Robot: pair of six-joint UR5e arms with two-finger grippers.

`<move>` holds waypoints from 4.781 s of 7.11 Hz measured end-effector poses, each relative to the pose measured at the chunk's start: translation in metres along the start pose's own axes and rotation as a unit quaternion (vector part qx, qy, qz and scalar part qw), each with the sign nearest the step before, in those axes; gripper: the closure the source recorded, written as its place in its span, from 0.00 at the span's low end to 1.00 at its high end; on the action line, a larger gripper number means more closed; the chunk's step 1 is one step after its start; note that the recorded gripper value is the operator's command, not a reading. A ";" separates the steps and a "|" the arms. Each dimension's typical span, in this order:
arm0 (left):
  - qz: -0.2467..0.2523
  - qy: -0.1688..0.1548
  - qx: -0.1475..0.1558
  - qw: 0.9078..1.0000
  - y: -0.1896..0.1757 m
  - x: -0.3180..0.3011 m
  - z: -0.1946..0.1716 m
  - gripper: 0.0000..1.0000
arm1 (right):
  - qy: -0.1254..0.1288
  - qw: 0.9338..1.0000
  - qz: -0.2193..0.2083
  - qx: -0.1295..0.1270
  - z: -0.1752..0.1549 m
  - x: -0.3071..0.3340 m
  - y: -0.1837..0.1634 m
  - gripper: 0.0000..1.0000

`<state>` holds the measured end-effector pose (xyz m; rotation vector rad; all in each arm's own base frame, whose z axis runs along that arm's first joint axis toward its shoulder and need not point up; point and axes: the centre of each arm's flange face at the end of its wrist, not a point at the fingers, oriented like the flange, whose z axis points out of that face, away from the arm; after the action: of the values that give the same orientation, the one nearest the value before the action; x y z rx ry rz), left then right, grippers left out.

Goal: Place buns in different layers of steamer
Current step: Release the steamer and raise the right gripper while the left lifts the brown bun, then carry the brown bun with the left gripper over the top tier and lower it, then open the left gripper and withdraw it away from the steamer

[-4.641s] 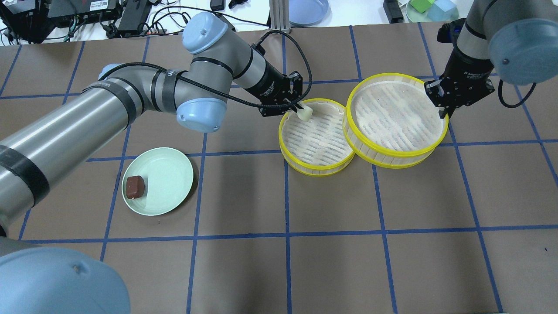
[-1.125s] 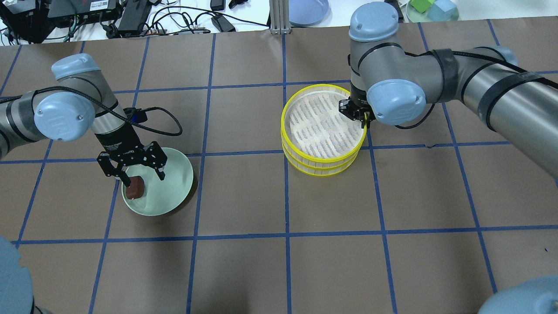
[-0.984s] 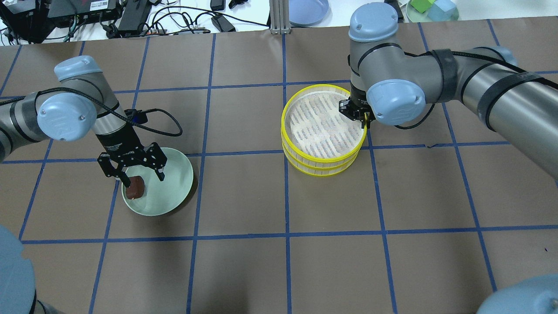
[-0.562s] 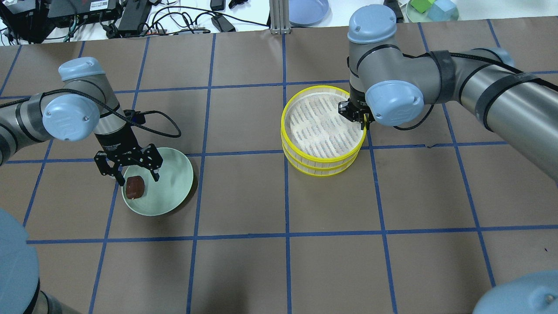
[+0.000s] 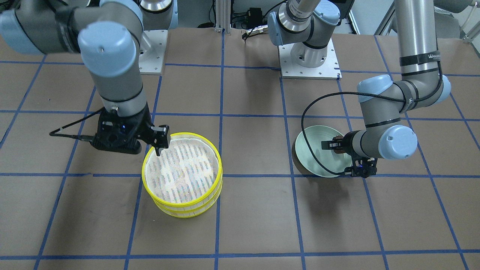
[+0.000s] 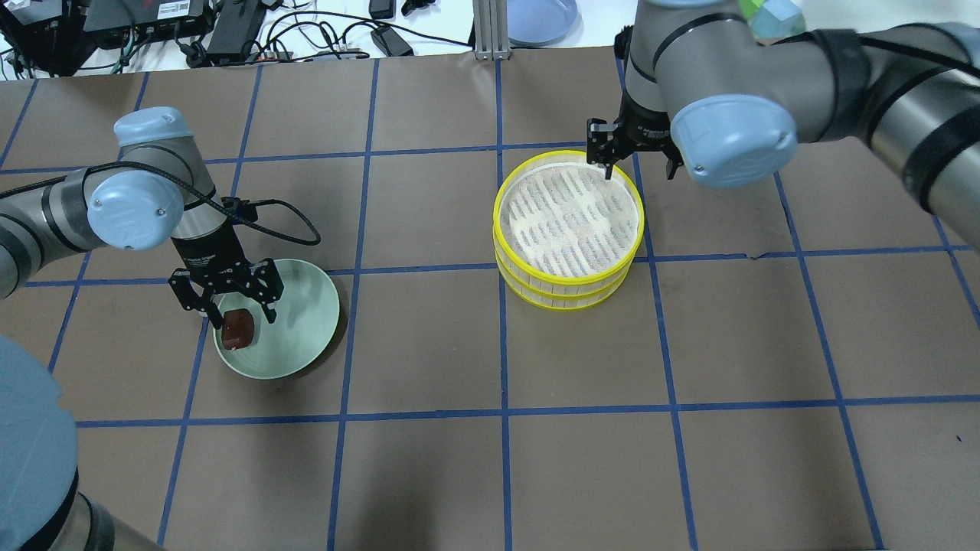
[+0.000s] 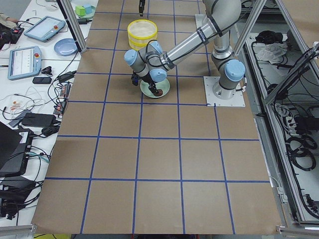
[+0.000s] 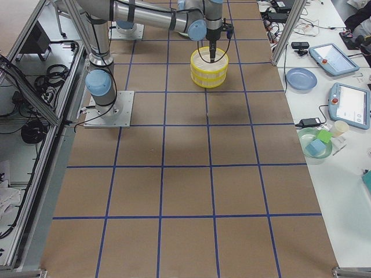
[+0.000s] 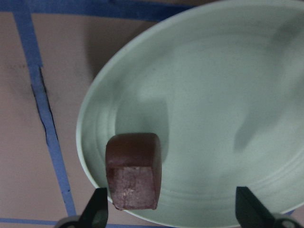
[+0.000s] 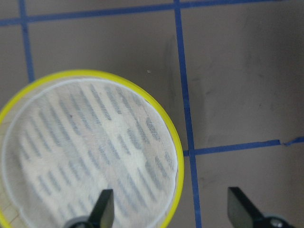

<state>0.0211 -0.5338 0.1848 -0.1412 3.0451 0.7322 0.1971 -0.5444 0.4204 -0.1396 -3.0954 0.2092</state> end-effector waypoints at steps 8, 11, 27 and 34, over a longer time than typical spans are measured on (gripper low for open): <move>-0.015 0.006 0.060 0.998 -0.006 -0.001 -0.056 1.00 | -0.008 0.999 -0.038 -0.028 -0.147 0.029 0.065 0.00; -0.069 0.062 0.107 0.990 0.007 0.044 -0.132 1.00 | -0.006 0.999 -0.040 -0.023 -0.155 0.030 0.071 0.00; -0.083 0.371 0.132 0.916 0.053 0.357 -0.148 0.00 | -0.012 0.999 -0.033 -0.035 -0.146 0.030 0.070 0.00; 0.024 0.082 0.235 0.968 0.099 0.186 -0.236 0.00 | -0.012 0.999 -0.036 -0.035 -0.146 0.031 0.070 0.00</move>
<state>-0.1699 -0.5689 0.4345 -0.1279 3.2811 -0.0201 0.1789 -0.4532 0.5561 -0.0283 -3.1262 0.1007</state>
